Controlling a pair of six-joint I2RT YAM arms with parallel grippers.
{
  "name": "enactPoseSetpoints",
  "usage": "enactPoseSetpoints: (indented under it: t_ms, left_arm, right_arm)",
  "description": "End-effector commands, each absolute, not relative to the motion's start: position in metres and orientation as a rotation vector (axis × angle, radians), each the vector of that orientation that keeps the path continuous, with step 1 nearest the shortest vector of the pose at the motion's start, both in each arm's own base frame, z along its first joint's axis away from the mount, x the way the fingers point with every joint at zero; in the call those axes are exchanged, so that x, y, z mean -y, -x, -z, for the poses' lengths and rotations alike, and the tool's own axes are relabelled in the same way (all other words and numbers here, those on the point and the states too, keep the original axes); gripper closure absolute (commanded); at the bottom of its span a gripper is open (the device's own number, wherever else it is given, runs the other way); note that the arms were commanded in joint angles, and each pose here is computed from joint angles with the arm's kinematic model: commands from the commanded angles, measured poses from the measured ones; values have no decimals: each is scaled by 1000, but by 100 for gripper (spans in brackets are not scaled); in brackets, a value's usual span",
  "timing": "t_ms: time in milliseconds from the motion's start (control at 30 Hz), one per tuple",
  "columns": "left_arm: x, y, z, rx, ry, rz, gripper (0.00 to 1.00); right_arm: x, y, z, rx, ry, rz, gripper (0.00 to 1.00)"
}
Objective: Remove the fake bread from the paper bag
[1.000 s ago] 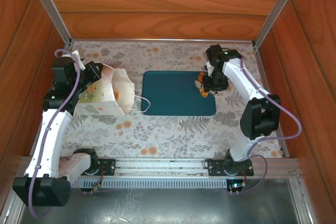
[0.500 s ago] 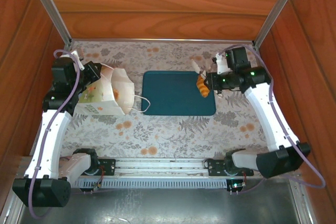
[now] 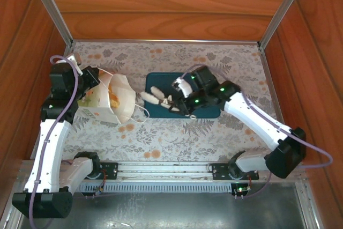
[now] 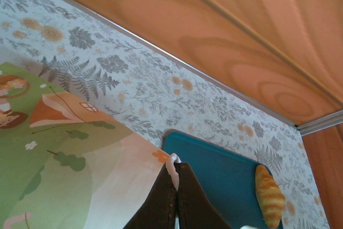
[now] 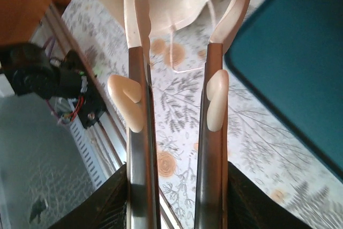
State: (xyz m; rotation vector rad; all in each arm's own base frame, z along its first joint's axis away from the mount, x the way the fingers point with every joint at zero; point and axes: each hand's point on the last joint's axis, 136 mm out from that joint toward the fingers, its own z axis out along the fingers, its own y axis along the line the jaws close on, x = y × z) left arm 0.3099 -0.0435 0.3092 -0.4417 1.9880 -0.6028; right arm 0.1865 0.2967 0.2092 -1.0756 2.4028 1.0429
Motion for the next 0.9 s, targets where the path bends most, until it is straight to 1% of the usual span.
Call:
enactPoseSetpoints:
  t_ms: [0,133,367,500,633,867]
  left_arm:
    - [37,-304,-311,-1993,441,555,100]
    - [37,-302,-314,-1991,445,558,100]
    - [37,-301,-317,-1989,447,555,100]
    - [36,-300,-317,-1991,450,556,100]
    - [36,-300,-316,-1992,454,553,100]
    - [37,-303,-314,-2002,450,552,100]
  right_arm:
    - [-331,-188,-215,-2246,1205,-1022,58]
    - [-360,-183,-200,-2188,1328,-955,58]
    - [-391,-190,-163,-2177,1541,-696,55]
    - [-405,-209,-146,-2165,1573,-547,54]
    - [-417,-220,-136,-2151,1606,-473,54]
    - [-440,-232,-129,-2111,1636,-426,53]
